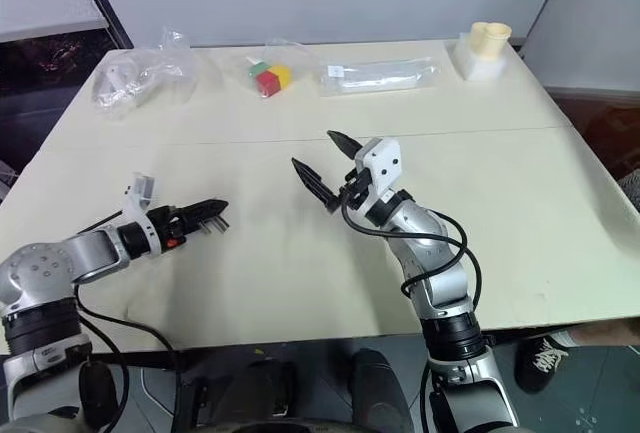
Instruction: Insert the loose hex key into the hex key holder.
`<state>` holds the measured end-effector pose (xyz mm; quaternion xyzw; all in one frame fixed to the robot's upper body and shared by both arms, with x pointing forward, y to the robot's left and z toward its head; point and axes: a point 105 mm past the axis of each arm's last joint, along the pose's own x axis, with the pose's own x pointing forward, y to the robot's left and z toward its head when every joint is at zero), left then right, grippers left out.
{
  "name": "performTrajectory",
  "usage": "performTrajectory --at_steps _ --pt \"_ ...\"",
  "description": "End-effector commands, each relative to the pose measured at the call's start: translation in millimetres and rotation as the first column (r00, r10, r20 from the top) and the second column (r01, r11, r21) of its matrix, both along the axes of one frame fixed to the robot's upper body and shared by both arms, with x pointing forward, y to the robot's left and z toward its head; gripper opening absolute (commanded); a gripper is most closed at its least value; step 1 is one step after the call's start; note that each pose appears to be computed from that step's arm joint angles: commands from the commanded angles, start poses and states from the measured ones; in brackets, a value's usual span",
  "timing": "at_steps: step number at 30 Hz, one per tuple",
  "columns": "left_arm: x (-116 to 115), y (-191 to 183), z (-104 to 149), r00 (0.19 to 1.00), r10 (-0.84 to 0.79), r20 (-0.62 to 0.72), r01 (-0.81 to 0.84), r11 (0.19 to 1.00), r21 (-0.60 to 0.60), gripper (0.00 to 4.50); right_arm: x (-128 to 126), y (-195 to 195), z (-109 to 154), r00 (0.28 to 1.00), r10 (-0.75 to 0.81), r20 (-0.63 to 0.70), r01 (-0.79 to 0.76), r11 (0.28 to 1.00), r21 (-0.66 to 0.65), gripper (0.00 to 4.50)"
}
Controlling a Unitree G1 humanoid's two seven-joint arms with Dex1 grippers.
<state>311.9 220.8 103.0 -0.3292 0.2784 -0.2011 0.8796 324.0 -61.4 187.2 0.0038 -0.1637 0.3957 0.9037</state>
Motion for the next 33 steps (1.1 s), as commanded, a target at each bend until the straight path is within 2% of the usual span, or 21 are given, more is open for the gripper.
performTrajectory --at_steps 1,3,10,17,25,33 --pt "-6.7 22.1 8.5 0.997 0.072 0.007 -0.072 0.994 0.084 4.45 -6.4 2.8 13.6 0.998 0.015 0.064 -0.016 1.000 0.012 4.10" --pt "-8.5 22.6 17.3 0.998 0.060 0.036 -0.063 0.992 0.108 4.45 -6.1 2.8 13.3 0.998 0.016 0.064 -0.017 1.000 0.011 4.10" --pt "-9.3 23.8 38.3 0.992 -0.031 0.121 -0.011 0.943 0.333 4.45 -4.3 5.4 12.3 0.998 0.027 0.065 -0.028 1.000 0.008 4.10" --pt "-8.3 34.3 30.9 0.991 -0.082 0.102 0.012 0.834 0.551 4.45 -1.4 7.6 13.7 0.997 0.037 0.071 -0.038 0.999 0.009 4.10" --pt "-8.4 46.3 26.1 0.985 -0.133 0.108 0.032 0.762 0.647 4.45 -1.6 7.5 12.9 0.997 0.037 0.071 -0.037 0.999 0.004 4.10" --pt "2.7 46.9 49.4 0.953 -0.223 0.203 0.007 0.689 0.725 4.45 -2.1 6.9 12.7 0.997 0.044 0.069 -0.044 0.999 -0.004 4.10"
